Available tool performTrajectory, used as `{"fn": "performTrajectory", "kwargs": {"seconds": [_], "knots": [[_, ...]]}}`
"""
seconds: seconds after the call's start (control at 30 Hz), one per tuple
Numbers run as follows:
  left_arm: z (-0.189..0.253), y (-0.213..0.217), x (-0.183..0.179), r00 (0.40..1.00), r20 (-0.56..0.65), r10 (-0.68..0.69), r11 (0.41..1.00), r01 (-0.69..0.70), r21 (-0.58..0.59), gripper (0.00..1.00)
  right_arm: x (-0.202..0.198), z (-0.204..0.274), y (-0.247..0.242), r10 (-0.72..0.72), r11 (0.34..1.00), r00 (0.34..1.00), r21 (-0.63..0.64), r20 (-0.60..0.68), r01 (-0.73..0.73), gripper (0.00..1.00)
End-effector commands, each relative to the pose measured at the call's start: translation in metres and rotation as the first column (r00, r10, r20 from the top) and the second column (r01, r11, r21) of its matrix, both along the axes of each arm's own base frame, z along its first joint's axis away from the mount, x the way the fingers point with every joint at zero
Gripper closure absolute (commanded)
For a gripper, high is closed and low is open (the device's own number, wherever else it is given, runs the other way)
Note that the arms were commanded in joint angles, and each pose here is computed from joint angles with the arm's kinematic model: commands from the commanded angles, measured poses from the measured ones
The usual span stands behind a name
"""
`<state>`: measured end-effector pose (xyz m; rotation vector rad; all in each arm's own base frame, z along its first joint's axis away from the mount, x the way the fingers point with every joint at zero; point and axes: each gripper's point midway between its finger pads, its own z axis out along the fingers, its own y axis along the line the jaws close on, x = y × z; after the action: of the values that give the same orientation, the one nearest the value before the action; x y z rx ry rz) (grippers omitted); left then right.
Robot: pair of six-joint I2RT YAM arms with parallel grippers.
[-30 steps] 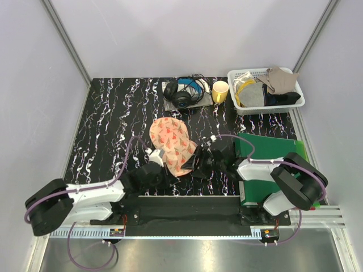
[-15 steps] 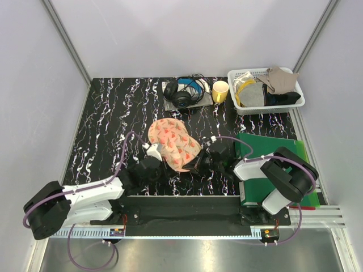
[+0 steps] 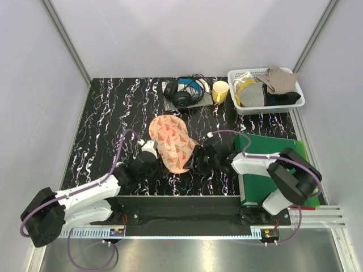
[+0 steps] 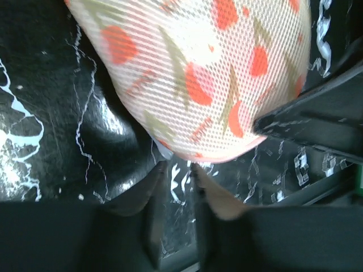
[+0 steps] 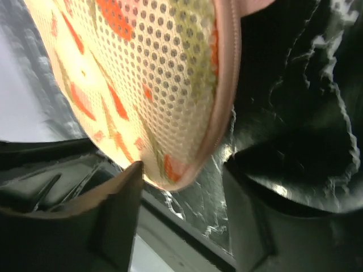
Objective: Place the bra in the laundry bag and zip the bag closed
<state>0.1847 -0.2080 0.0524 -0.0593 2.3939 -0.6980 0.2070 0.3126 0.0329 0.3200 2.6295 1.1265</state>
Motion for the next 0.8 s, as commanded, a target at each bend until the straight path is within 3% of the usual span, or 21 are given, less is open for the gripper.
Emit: {"fn": "performTrajectory", "kwargs": {"seconds": [0.0, 0.27, 0.4, 0.43, 0.53, 0.77], "knots": [[0.026, -0.006, 0.004, 0.993, 0.111, -0.030, 0.997, 0.022, 0.076, 0.66, -0.008, 0.009, -0.041, 0.033, 0.951, 0.995, -0.308, 0.093, -0.002, 0.01], [0.046, -0.007, -0.030, 0.981, 0.183, -0.066, 0.994, 0.047, 0.102, 0.50, -0.029, 0.054, -0.081, 0.054, 0.855, 0.978, -0.515, 0.201, 0.059, 0.01], [0.041, 0.005, -0.050, 0.981, 0.183, -0.062, 0.998, 0.060, 0.018, 0.41, -0.049, 0.077, -0.103, 0.090, 0.823, 0.966, -0.564, 0.242, 0.065, 0.00], [0.056, 0.005, -0.053, 0.976, 0.213, -0.050, 0.995, 0.067, -0.073, 0.34, -0.055, 0.081, -0.104, 0.096, 0.831, 0.962, -0.552, 0.254, 0.062, 0.00], [0.069, 0.010, -0.064, 0.969, 0.242, -0.047, 0.969, 0.102, -0.223, 0.25, -0.066, 0.092, -0.112, 0.068, 0.878, 0.957, -0.473, 0.281, 0.077, 0.01], [0.086, 0.012, -0.083, 0.964, 0.259, -0.060, 0.894, 0.168, -0.415, 0.24, -0.086, 0.105, -0.131, -0.004, 0.960, 0.938, -0.262, 0.348, 0.101, 0.00]]}}
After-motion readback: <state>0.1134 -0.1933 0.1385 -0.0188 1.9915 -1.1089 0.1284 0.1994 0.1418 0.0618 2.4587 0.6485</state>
